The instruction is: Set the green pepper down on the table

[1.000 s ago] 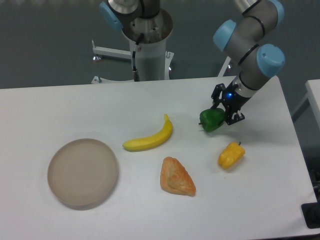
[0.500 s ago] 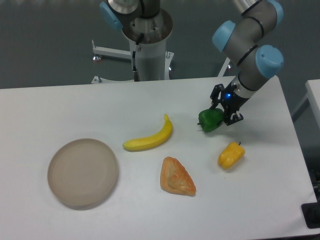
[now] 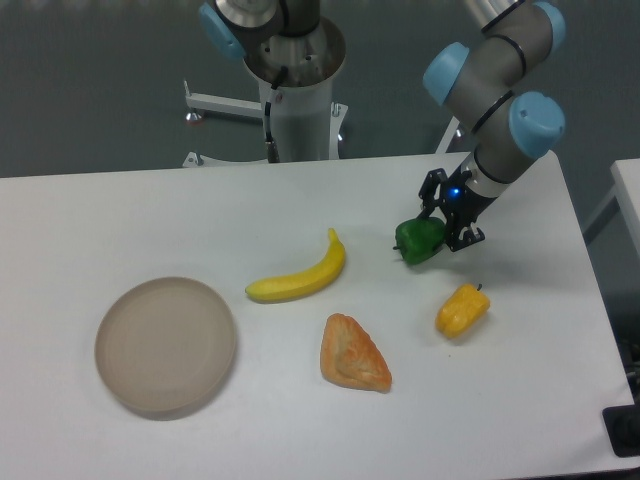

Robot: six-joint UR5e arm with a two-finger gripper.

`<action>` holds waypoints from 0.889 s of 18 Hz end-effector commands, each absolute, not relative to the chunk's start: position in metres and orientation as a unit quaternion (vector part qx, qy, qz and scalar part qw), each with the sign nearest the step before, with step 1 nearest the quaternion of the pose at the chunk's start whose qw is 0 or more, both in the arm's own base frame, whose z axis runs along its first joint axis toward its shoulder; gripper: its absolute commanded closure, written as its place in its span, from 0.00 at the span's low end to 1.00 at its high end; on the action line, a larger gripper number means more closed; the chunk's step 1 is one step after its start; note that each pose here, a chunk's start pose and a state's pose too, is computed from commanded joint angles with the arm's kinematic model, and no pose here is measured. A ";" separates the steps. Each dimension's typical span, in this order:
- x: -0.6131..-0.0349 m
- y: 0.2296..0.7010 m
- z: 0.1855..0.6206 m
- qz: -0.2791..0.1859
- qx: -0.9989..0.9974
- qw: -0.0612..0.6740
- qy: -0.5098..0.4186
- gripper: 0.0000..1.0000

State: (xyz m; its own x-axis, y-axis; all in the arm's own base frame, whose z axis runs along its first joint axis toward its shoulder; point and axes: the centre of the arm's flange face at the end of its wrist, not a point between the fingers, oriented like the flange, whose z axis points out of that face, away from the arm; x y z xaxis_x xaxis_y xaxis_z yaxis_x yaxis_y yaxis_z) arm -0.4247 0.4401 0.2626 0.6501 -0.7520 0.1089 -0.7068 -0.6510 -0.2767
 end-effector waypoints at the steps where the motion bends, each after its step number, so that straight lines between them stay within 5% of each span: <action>1: -0.424 0.441 0.262 -0.107 -0.902 0.105 0.405 0.52; 6: -0.424 0.442 0.263 -0.103 -0.902 0.106 0.406 0.45; 16: -0.428 0.443 0.269 -0.096 -0.903 0.106 0.406 0.04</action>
State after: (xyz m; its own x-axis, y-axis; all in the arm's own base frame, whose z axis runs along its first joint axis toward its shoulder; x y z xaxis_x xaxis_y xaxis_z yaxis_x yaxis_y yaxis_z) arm -0.4282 0.4431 0.2687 0.6518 -0.7533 0.0880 -0.7126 -0.6480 -0.2690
